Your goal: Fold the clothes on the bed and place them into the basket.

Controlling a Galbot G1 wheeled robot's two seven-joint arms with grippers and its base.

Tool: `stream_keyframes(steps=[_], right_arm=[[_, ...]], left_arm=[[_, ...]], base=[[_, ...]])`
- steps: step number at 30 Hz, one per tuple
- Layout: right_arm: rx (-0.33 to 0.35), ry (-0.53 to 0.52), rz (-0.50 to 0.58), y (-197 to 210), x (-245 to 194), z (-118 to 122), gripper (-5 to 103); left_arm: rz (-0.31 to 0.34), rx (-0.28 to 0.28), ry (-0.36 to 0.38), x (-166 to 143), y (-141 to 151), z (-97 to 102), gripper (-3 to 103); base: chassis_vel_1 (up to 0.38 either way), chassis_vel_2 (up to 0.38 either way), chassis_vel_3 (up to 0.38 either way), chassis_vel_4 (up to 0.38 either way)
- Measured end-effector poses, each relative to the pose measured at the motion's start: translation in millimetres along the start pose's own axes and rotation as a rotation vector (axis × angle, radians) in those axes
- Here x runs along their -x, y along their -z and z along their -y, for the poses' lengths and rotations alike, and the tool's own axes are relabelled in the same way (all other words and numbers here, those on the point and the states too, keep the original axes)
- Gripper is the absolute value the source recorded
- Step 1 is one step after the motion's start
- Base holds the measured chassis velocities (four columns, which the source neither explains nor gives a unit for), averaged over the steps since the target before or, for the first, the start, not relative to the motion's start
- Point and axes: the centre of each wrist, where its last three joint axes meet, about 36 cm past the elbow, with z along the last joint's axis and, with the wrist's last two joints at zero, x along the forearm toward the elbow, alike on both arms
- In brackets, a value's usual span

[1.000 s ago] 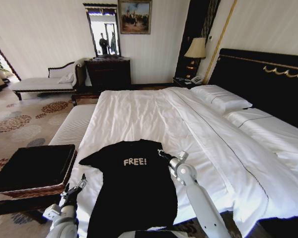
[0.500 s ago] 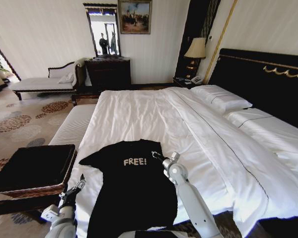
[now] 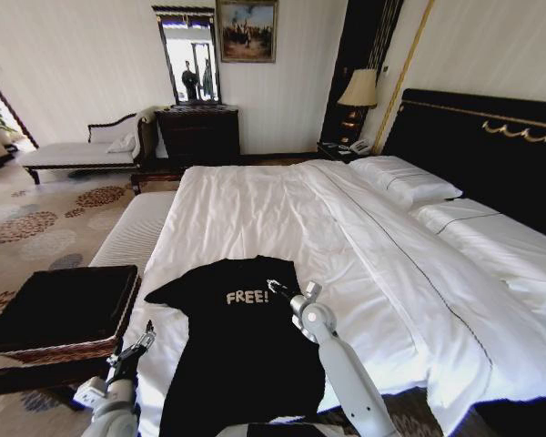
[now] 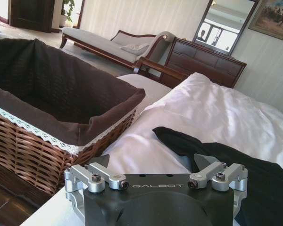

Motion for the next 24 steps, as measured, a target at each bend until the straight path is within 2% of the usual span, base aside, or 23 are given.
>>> stream_keyframes(steps=[2,4,5,8,11,13,20,24], right_arm=[[-0.004,0.024,0.006,1,-10,-9,64],[-0.006,0.028,0.010,1,-13,-10,64],[-0.011,0.028,0.026,6,-21,-9,70],[-0.019,0.003,0.062,16,-33,4,85],[-0.027,-0.026,0.095,23,-44,18,90],[-0.032,-0.054,0.118,25,-54,31,99],[-0.030,-0.126,0.146,15,-82,57,100],[-0.022,-0.143,0.154,13,-89,61,100]], left_arm=[[0.001,-0.001,-0.002,1,1,0.7,100],[0.001,-0.002,-0.002,1,1,0.9,100],[0.001,-0.003,-0.002,2,2,1.5,100],[-0.001,0.002,-0.010,4,2,3.4,100],[-0.003,0.008,-0.023,9,3,4.9,100],[-0.010,0.004,-0.035,17,3,7.1,100],[-0.007,-0.032,-0.056,51,10,18.7,100],[-0.004,-0.032,-0.060,68,12,20.5,100]], base=[[0.000,0.000,0.000,0.000],[0.000,0.000,0.000,0.000],[0.000,0.000,0.000,0.000],[0.000,0.000,0.000,0.000],[0.000,0.000,0.000,0.000],[0.000,0.000,0.000,0.000],[0.000,0.000,0.000,0.000],[0.000,0.000,0.000,0.000]])
